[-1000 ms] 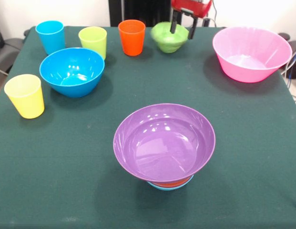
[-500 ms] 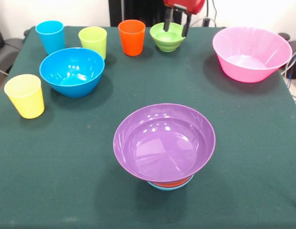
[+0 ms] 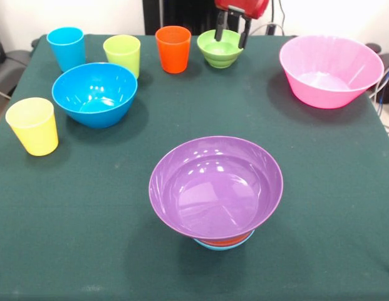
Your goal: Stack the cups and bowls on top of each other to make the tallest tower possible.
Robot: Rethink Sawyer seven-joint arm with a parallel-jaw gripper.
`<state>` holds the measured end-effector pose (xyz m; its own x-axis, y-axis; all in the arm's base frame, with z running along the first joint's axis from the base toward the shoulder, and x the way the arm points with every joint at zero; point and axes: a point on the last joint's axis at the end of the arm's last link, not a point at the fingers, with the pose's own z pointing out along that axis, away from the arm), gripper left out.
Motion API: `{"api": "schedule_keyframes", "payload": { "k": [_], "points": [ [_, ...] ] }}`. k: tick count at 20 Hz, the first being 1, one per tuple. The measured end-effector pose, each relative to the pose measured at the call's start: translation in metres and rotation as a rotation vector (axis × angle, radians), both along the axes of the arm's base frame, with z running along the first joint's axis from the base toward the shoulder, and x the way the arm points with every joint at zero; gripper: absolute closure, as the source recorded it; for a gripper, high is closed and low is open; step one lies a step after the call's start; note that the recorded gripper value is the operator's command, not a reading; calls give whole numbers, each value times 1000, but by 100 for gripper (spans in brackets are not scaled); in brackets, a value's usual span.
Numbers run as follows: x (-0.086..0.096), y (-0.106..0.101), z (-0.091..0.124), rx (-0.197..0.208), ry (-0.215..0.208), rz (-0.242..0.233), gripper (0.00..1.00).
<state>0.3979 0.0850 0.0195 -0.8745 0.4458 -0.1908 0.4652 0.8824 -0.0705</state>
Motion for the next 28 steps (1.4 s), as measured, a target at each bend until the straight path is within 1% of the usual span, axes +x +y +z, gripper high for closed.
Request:
{"api": "schedule_keyframes", "payload": {
  "k": [4,5,14,21,28],
  "points": [
    [-5,5,-4,0,14,12,0],
    [-9,8,-7,0,23,21,0],
    [-21,20,-17,-1,53,52,0],
    [-22,22,-18,-2,55,60,0],
    [-29,21,-34,-5,89,62,0]
  ]
}}
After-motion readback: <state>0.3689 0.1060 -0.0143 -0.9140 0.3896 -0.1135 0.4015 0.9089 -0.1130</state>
